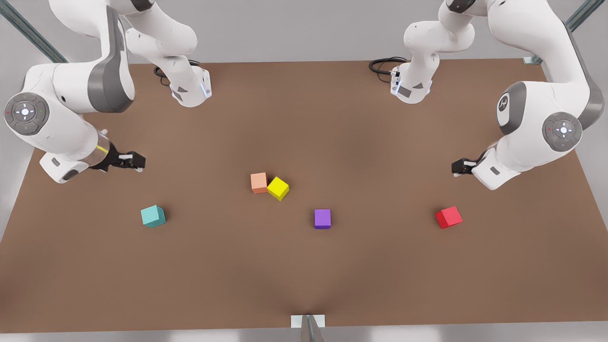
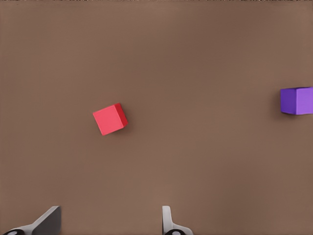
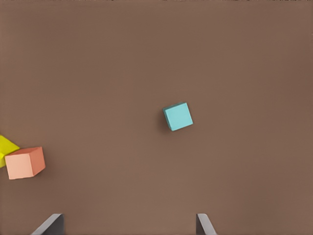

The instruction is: Pick up red wooden cube and pass to hand red wooden cube and place in blue wooden cube

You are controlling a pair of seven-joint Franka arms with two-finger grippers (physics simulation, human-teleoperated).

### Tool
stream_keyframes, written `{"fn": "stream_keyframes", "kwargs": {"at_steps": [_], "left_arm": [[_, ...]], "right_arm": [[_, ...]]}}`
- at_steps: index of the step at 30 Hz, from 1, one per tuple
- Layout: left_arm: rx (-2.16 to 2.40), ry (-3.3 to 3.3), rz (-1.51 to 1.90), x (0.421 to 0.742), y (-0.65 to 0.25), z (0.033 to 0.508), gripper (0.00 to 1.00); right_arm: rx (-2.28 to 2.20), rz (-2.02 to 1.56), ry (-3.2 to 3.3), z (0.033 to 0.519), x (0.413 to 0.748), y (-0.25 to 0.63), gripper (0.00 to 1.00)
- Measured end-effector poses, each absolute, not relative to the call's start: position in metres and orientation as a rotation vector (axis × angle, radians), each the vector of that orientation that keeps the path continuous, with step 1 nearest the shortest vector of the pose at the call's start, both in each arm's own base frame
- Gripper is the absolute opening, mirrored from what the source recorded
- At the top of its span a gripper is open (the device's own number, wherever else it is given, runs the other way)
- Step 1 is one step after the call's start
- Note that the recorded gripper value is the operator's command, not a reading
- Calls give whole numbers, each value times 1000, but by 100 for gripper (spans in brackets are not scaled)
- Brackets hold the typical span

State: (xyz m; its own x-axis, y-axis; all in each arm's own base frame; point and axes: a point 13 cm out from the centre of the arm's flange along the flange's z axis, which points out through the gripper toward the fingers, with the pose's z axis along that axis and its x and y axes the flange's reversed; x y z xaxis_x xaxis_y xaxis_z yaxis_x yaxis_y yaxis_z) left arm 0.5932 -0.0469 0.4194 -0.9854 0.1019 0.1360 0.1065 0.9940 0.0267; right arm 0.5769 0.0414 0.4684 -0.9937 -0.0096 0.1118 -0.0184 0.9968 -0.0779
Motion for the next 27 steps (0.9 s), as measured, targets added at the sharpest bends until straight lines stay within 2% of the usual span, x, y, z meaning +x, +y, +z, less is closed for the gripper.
{"fn": "stream_keyframes", "kwargs": {"at_steps": [4,9,14,27], "left_arm": [[-153,-2996,-41,600,-48,407,100],[-45,-2890,-36,643,-10,247,100],[53,-2928,-22,654,15,167,100],[301,-2983,19,644,49,88,100]], "right_arm": [[21,115,-3035,466,581,42,100],[21,114,-3037,462,583,42,100],[22,114,-3037,460,584,43,100],[26,114,-3027,454,586,44,100]]}}
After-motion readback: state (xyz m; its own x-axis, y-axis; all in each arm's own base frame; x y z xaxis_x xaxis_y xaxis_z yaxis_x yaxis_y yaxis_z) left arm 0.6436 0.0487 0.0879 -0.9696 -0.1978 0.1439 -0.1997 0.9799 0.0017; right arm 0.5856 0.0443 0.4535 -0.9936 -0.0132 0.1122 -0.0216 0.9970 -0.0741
